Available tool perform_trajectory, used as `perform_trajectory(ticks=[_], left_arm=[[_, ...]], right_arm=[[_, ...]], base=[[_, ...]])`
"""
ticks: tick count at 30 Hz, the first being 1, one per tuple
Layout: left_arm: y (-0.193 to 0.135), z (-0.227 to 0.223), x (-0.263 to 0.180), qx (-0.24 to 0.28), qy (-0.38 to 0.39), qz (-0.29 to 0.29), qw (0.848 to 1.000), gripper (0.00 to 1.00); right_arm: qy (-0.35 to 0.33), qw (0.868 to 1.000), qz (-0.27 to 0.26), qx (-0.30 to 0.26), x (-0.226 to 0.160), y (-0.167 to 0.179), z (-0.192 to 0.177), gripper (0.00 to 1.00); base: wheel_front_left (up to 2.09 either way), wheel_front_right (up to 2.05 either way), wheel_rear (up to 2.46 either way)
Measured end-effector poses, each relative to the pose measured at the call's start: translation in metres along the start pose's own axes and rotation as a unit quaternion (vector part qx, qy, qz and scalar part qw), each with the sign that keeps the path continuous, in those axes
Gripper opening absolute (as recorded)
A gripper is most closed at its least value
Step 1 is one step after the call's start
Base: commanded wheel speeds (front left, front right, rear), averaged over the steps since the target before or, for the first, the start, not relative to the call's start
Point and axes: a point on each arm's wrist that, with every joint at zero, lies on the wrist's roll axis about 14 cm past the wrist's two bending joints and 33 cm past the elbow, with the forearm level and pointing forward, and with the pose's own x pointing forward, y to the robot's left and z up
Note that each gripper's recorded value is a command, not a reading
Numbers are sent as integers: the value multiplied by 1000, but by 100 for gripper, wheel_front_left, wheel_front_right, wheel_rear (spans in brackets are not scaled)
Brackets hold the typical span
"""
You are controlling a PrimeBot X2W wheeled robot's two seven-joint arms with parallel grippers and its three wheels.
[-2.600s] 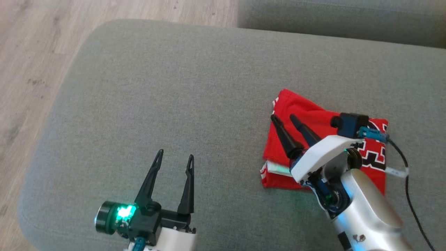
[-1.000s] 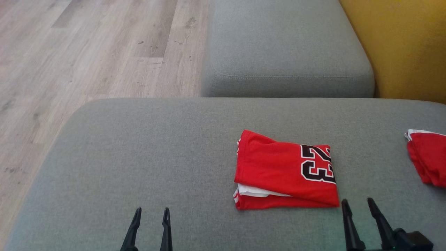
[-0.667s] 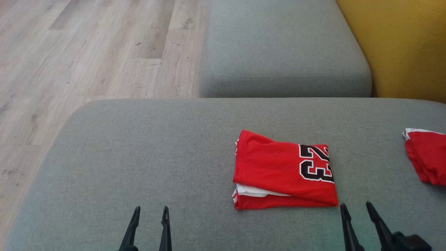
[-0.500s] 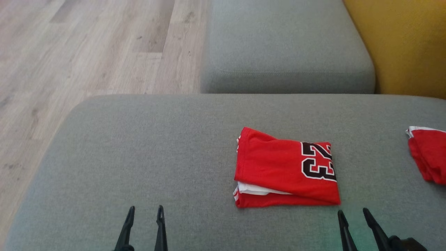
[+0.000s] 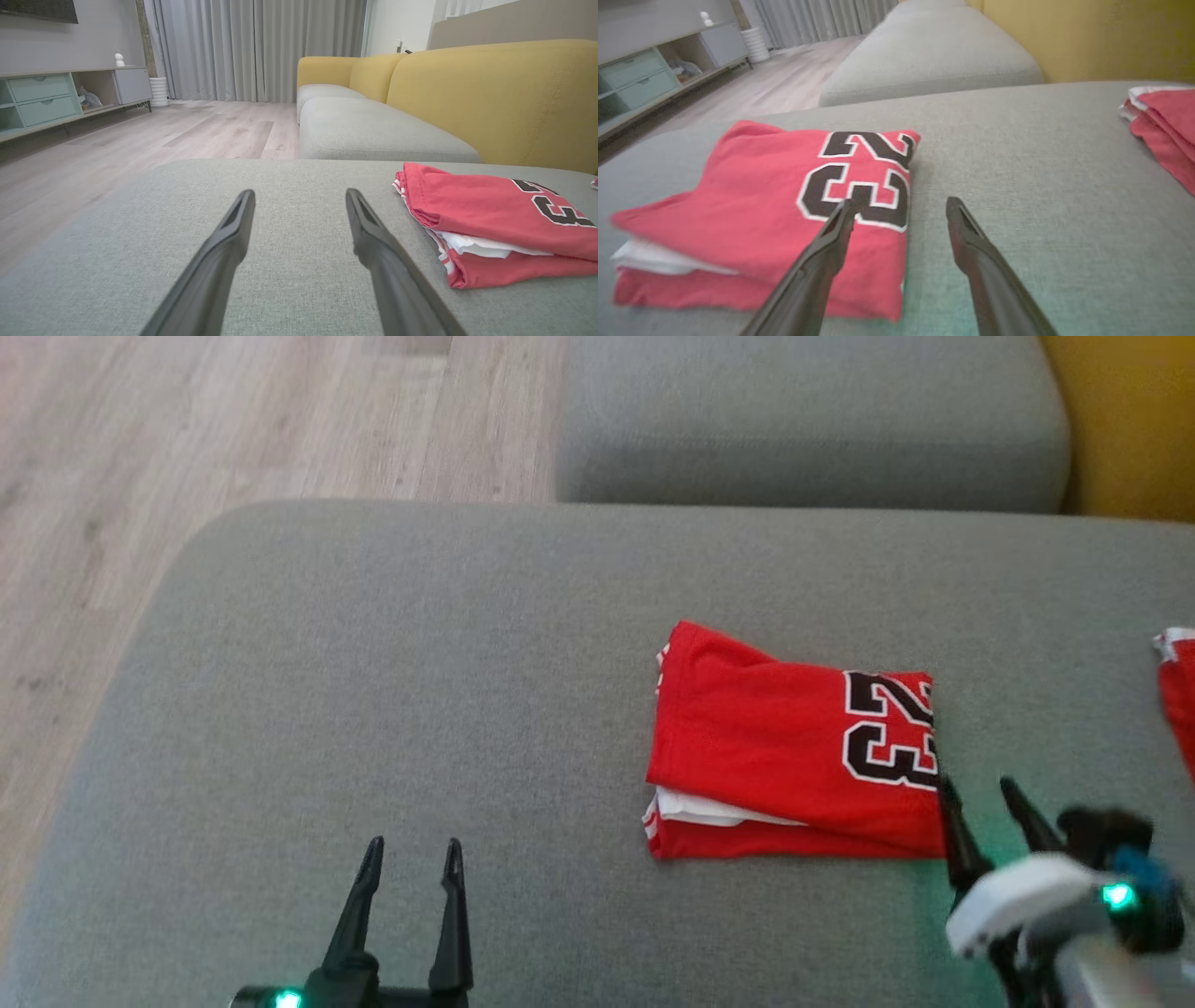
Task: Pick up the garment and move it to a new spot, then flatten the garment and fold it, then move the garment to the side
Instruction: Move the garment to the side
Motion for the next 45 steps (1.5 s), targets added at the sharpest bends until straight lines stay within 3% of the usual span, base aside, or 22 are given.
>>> perform_trajectory(ticks=[9, 10, 11, 12, 18, 21, 27, 32, 33, 40, 41, 42, 43, 44, 45], left_arm=[[-9, -9, 8, 0, 18, -12, 1000, 100], [-9, -9, 9, 0, 17, -12, 1000, 100], [-8, -9, 10, 1, 18, -11, 1000, 100], [-8, -8, 11, 1, 17, -10, 1000, 100], [-13, -12, 18, -2, 24, -17, 1000, 100], [-21, -15, 24, -3, 29, -31, 999, 100], [-43, -16, 52, 5, 28, -73, 997, 100], [-60, -21, 78, 5, 28, -103, 994, 100], [-60, -21, 78, 5, 28, -103, 994, 100], [-77, -37, 106, -2, 41, -130, 991, 100], [-79, -40, 109, -4, 44, -132, 990, 100], [-81, -42, 111, -5, 45, -134, 990, 100], [-82, -45, 114, -6, 48, -135, 990, 100], [-83, -47, 116, -7, 49, -136, 989, 100], [-83, -48, 118, -8, 51, -135, 989, 100]], right_arm=[[135, 990, 1, 50, 36, 1, -33, 100], [147, 987, 7, 61, 36, 7, -39, 51], [151, 986, 13, 72, 36, 13, -41, 19], [150, 985, 18, 81, 38, 17, -40, 0], [129, 989, 14, 74, 37, 0, -31, 0], [117, 992, -13, 52, 35, -35, -19, 0], [69, 994, -80, -4, 36, -117, 38, 0], [55, 987, -141, -44, 22, -180, 70, 0], [55, 987, -141, -44, 22, -180, 70, 0], [63, 969, -215, -105, -2, -250, 103, 0], [62, 966, -227, -109, -7, -260, 107, 3], [61, 963, -238, -112, -11, -269, 111, 17], [62, 960, -248, -117, -15, -277, 114, 48], [66, 956, -255, -128, -17, -283, 117, 100], [71, 953, -261, -136, -19, -288, 118, 100]], base=[[0, 0, 0], [0, 0, 0], [0, 0, 0], [0, 0, 0], [0, 0, 0], [0, 0, 0], [0, 0, 0], [0, 0, 0], [0, 0, 0], [0, 0, 0], [0, 0, 0], [0, 0, 0], [0, 0, 0], [0, 0, 0], [0, 0, 0]])
